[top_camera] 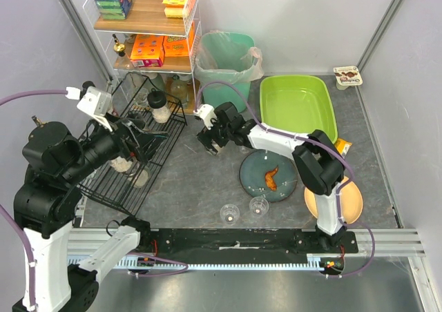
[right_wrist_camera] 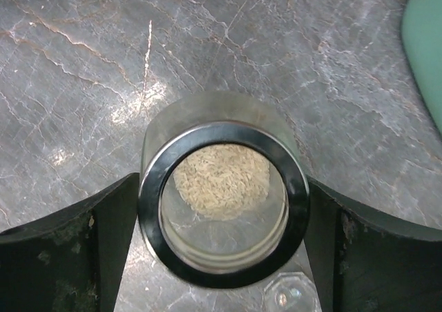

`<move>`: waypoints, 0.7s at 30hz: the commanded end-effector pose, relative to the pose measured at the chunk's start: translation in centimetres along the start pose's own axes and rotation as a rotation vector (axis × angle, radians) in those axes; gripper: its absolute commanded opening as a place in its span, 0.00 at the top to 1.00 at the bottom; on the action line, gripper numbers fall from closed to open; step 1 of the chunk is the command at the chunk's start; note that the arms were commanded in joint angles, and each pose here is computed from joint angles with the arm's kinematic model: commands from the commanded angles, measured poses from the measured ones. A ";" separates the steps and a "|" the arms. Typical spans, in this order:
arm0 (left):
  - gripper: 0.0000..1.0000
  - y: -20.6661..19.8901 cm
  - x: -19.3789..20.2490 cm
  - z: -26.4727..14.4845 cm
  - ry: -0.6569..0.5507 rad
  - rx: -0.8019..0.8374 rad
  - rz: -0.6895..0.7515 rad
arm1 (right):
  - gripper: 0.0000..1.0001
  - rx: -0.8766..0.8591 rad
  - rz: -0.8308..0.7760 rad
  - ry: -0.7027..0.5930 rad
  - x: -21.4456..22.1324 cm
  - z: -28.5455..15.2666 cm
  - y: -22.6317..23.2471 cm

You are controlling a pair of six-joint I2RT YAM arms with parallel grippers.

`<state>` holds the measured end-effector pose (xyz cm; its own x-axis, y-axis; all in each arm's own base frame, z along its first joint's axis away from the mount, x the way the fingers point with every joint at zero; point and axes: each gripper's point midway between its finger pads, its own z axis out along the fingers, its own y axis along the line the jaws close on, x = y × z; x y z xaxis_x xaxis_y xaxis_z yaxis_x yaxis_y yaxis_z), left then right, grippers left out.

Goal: Clear the kitchen counter

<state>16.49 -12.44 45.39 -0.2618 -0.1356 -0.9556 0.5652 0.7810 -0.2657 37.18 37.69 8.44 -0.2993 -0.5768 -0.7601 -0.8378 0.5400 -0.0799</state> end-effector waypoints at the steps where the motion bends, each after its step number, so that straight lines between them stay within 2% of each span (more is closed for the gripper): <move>1: 0.05 -0.4 -0.3 0.7 -0.009 0.044 0.042 | 0.08 -0.101 0.011 -0.010 -0.7 1.4 1.2; 6: 0.05 -0.5 -0.1 0.5 -0.007 0.049 0.046 | 0.35 -0.169 0.092 -0.017 -0.4 2.0 2.8; 9: 0.05 -0.4 0.2 0.5 -0.001 0.048 0.044 | 0.41 -0.183 0.119 -0.045 -0.7 1.5 4.4; 14: 0.05 -0.4 0.6 0.4 0.004 0.050 0.034 | 0.41 -0.137 0.085 -0.031 -0.5 1.0 8.2; 19: 0.05 -0.3 0.9 0.3 0.007 0.042 0.029 | 0.38 -0.055 0.085 0.036 0.7 1.6 11.0; 21: 0.05 -0.3 0.9 0.2 0.006 0.039 0.028 | 0.30 -0.016 0.080 0.058 1.1 1.7 11.5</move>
<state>16.38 -12.94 43.89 -0.2966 -0.1208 -0.9473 0.5813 0.7642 -0.2794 29.40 45.12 7.42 -0.3135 -0.5340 -0.7852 -0.8700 0.4928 0.0122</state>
